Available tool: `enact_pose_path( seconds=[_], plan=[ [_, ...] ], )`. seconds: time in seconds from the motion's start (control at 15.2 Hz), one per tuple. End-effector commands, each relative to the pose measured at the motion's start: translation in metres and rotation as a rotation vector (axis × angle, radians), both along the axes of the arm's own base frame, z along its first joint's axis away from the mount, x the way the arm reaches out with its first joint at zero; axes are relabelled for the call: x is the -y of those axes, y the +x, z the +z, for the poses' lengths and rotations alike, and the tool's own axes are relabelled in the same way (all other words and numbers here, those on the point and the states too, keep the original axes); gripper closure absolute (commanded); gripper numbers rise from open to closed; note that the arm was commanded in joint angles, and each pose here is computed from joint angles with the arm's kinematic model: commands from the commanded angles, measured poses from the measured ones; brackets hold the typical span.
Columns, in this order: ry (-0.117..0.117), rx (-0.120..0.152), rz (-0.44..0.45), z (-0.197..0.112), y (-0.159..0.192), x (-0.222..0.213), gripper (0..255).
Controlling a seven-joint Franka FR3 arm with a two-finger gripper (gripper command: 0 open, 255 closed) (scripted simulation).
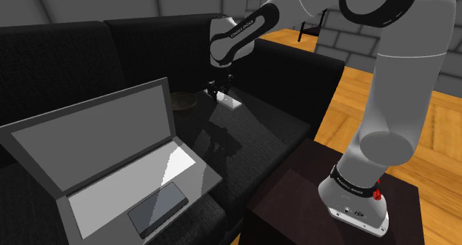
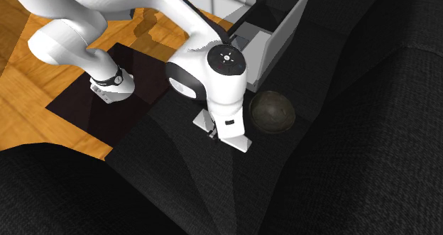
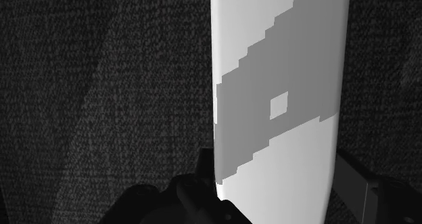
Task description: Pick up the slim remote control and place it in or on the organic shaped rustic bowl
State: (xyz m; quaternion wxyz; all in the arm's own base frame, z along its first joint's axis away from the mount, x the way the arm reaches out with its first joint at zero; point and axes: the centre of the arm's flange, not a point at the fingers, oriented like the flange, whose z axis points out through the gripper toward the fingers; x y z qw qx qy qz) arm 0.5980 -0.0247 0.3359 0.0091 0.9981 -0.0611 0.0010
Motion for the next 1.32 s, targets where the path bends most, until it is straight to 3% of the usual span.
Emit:
enact_pose_path(
  seconds=[0.0,0.99,1.25],
  plan=[
    [0.0,0.0,0.0,0.012,0.0,0.0,255],
    [0.0,0.0,0.0,0.09,0.0,0.0,255],
    [0.0,0.0,0.0,0.09,0.033,-0.041,255]
  ],
)
